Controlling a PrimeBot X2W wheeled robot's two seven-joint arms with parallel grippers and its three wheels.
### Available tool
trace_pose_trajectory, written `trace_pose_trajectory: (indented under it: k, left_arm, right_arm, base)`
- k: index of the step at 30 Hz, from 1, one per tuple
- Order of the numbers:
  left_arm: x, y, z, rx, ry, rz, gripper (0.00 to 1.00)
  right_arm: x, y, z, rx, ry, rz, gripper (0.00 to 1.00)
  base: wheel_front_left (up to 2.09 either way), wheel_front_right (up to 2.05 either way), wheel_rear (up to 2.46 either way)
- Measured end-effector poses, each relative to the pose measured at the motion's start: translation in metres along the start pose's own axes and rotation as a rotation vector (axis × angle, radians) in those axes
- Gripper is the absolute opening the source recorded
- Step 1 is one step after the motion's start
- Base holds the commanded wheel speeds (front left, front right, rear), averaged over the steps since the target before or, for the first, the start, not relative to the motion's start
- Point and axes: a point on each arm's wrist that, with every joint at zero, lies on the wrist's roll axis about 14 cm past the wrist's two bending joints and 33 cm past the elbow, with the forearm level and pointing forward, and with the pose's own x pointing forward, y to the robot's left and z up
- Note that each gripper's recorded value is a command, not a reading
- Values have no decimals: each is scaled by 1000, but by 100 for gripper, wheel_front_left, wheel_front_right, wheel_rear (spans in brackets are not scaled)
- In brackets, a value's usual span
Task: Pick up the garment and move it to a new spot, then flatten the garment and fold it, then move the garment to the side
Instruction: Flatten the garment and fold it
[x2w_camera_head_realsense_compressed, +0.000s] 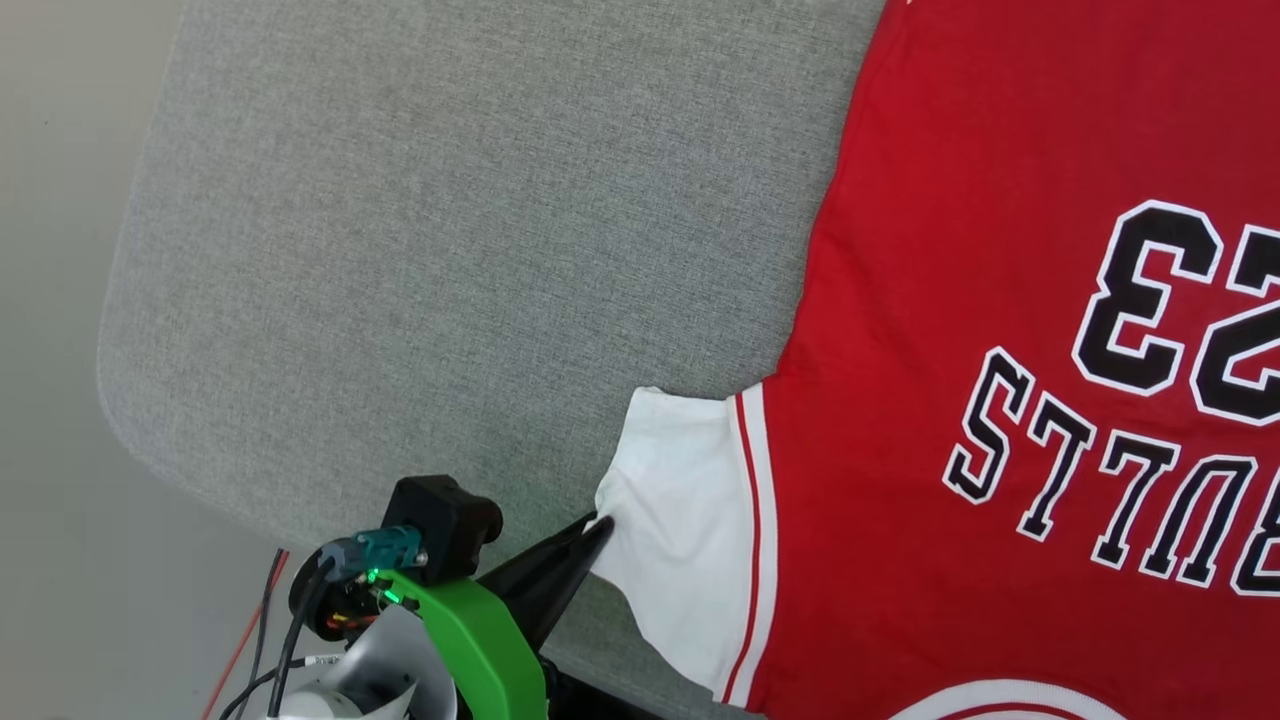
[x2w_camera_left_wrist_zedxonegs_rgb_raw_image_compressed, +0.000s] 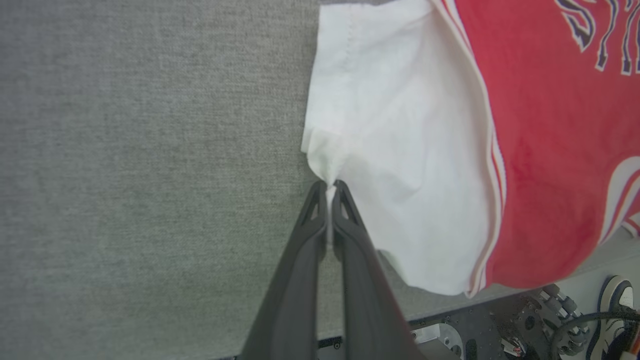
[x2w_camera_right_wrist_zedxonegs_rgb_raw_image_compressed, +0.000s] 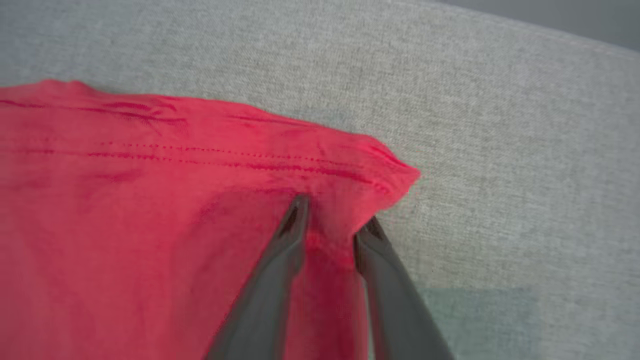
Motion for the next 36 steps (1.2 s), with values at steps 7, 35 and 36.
trace_pose_trajectory:
  k: [7, 35, 36]
  left_arm:
    - [-3, -1, 3, 5, -24, -6, 0]
    - [-41, -23, 28, 66, -170, -72, 0]
    - [-42, -24, 29, 66, -180, -74, 0]
  right_arm:
    - [-8, -1, -7, -8, 2, -7, 0]
    - [-135, -43, -169, 127, 115, -82, 0]
    - [-141, -45, -176, 137, 116, -84, 0]
  base:
    - [0, 0, 0]
    - [0, 0, 0]
    - [0, 0, 0]
